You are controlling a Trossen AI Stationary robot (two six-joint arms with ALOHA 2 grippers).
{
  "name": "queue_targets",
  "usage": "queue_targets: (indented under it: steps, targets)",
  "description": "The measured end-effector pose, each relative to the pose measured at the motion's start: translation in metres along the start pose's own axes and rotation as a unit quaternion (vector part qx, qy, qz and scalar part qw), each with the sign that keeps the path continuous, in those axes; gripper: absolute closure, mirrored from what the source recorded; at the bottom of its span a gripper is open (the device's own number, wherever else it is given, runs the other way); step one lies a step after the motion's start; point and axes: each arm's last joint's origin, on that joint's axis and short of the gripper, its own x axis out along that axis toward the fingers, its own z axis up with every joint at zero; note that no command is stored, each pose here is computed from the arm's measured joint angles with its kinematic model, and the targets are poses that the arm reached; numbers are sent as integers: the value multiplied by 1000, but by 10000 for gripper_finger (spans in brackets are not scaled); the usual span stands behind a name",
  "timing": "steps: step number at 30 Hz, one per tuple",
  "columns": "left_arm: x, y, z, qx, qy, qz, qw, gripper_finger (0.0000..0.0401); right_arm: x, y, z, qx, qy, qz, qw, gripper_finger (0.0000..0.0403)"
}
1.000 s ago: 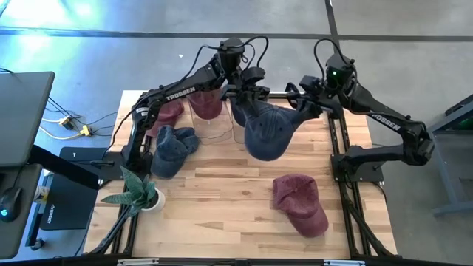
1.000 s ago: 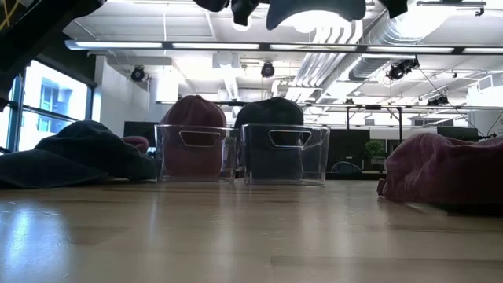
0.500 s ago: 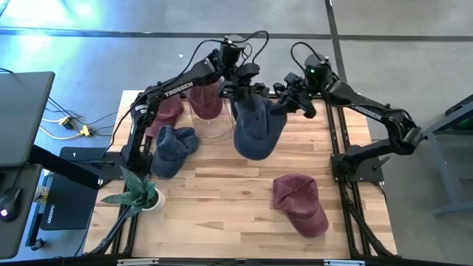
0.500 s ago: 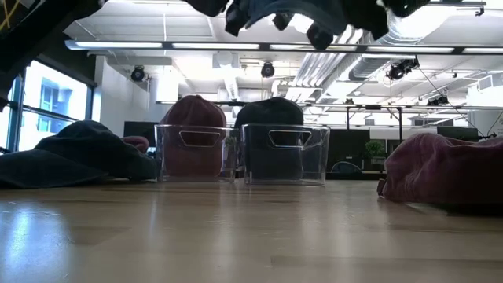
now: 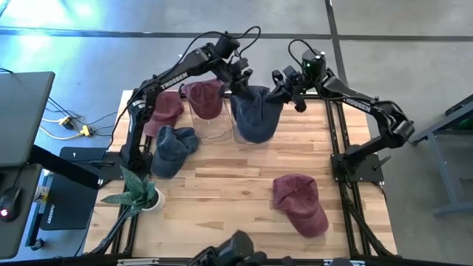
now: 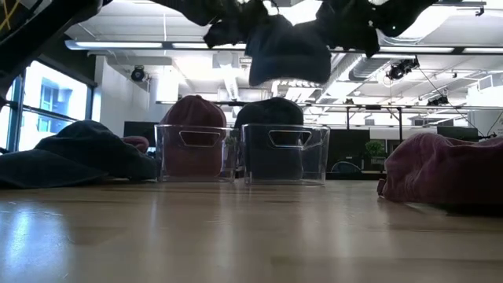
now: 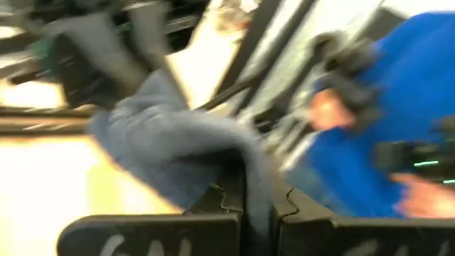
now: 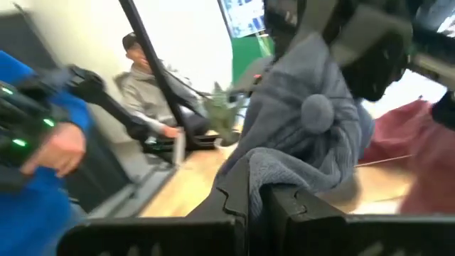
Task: Pick & Place hat
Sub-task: Put the right blue cap into the right bin
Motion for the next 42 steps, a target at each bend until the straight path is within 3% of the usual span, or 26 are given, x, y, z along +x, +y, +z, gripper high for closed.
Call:
queue_targets:
  steps: [3, 7, 11, 15, 25, 36, 42]
  targets:
    - [-5, 4, -11, 28, 53, 88, 994, 400, 0, -9, -5, -31, 1, -36, 999, 395]
    - [-9, 6, -23, 60, 140, 175, 973, 401, 1, -23, -13, -75, 13, -100, 992, 399]
    - [-11, 7, -28, 84, 200, 225, 950, 401, 3, -34, -21, -105, 28, -140, 984, 391]
    - [-12, 8, -29, 82, 219, 250, 940, 400, 4, -39, -28, -100, 41, -144, 984, 380]
    - [-4, 5, -40, 42, 215, 196, 956, 400, 2, -36, -55, -11, 124, -146, 982, 365]
    - [8, 0, -49, 13, 203, 134, 970, 400, 9, -25, -62, 116, 113, -56, 985, 243]
    - [16, -3, -49, 16, 207, 125, 970, 400, 26, -25, -60, 94, 134, -136, 977, 187]
